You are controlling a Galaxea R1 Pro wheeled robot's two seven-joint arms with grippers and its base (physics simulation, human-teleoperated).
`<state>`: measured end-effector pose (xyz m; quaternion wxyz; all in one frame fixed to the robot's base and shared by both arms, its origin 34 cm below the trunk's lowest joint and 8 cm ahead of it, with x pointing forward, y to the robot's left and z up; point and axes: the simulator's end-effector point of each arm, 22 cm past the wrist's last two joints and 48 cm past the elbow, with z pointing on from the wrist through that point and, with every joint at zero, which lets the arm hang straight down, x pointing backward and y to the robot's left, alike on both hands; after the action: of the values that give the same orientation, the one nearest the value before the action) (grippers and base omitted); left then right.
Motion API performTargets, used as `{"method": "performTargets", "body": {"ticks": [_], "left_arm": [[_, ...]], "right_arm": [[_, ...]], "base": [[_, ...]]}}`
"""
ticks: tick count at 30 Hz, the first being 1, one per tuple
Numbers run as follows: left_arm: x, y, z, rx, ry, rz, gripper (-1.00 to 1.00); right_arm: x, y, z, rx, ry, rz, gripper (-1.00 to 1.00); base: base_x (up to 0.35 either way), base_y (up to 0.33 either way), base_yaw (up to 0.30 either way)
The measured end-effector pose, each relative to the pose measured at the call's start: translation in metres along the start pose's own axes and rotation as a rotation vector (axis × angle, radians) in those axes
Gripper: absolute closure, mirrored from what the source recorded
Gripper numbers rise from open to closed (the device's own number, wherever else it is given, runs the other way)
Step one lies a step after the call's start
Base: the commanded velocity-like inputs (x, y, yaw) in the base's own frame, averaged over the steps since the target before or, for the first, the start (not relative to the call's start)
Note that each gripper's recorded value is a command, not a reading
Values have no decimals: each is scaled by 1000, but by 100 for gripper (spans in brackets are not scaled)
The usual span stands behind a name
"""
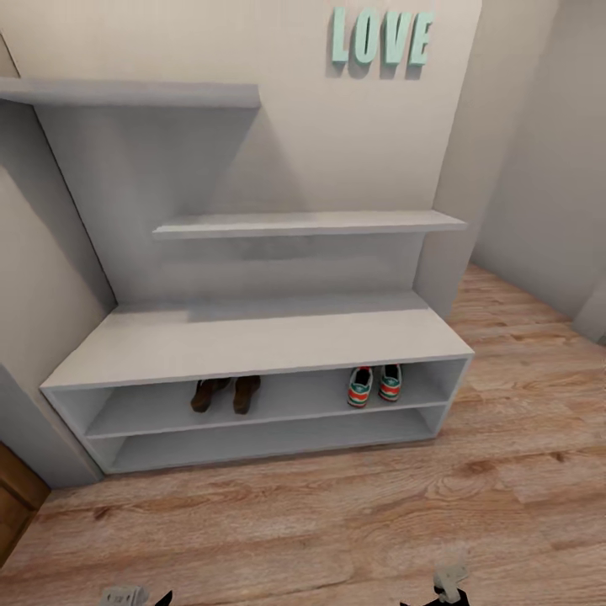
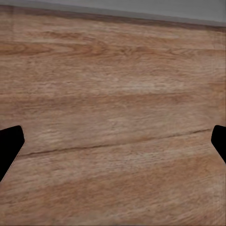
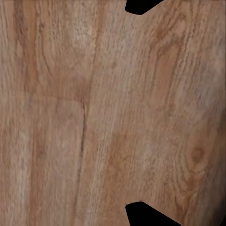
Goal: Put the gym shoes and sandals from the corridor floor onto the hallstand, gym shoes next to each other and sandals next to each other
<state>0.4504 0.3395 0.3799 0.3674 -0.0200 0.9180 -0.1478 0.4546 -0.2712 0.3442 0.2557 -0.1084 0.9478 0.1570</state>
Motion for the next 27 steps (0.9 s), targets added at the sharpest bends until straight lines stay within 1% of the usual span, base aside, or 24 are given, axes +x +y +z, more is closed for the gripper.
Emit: {"method": "performTargets", "body": {"ticks": [7,23,27], "left_arm": [[-11,1,-8,-30,0,-3,-100],[-37,-4,-27,-47,-3,-10,-100],[-46,2,-33,-78,-15,-24,-100]], "right_arm": [[-3,7,-11,-4,7,5,-100],[-12,16,-37,-5,22,13,-100],[-16,19,-43,-6,23,14,-100]], "base": [[0,0,-3],[0,0,0],[0,0,0]]}}
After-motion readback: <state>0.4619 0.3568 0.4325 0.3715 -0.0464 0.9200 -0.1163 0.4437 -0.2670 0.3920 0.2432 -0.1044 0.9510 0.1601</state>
